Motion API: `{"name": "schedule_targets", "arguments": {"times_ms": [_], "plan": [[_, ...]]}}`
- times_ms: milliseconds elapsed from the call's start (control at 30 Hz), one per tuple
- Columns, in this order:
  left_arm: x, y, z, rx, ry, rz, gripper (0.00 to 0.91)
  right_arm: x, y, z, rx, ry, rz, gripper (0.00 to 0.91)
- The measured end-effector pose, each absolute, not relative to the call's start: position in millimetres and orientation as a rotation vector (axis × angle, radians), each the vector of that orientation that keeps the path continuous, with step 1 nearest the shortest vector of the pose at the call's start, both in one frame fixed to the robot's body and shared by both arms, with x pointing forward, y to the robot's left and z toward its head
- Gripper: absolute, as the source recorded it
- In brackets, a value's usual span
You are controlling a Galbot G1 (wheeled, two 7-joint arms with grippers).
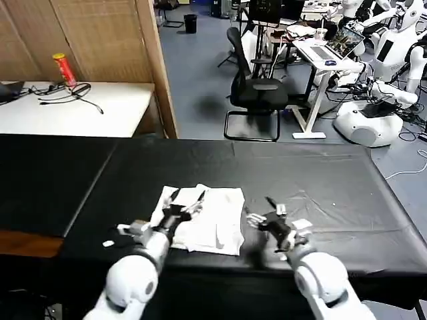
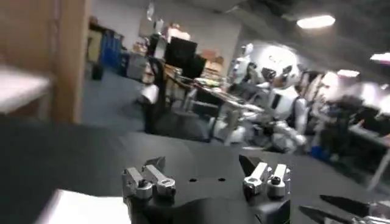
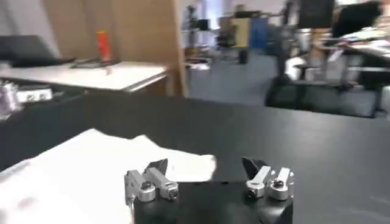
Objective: Fold and organize the clothes.
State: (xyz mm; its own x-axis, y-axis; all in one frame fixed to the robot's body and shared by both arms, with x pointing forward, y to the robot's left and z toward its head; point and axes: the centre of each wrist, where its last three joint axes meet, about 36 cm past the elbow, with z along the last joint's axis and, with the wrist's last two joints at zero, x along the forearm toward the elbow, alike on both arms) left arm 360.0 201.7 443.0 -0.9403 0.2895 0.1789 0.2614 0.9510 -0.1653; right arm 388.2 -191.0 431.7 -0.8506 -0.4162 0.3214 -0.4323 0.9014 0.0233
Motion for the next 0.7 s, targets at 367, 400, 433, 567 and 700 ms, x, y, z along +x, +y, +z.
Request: {"name": "schedule_targets", "arguments": {"times_ms": [367, 400, 433, 567, 700], "plan": [[351, 217, 434, -0.326, -2.897, 0.120, 0.878, 402, -145, 417, 0.571, -2.650, 0.334, 0.878], [351, 218, 433, -0.321, -2.895, 0.119, 0.878, 401, -147, 417, 0.549, -2.647, 0.345, 0.878], [351, 219, 432, -0.316, -2.894, 0.118, 0.878, 399, -149, 417, 0.525, -2.650, 0.354, 0.878], [352, 223, 426, -0.292, -2.886, 0.121, 0.878, 391, -164, 424, 0.384, -2.678, 0.410, 0.878], [357, 229, 420, -0.277, -2.873, 0.159, 0.878, 379, -178, 431, 0.233, -2.718, 0.409, 0.878]]}}
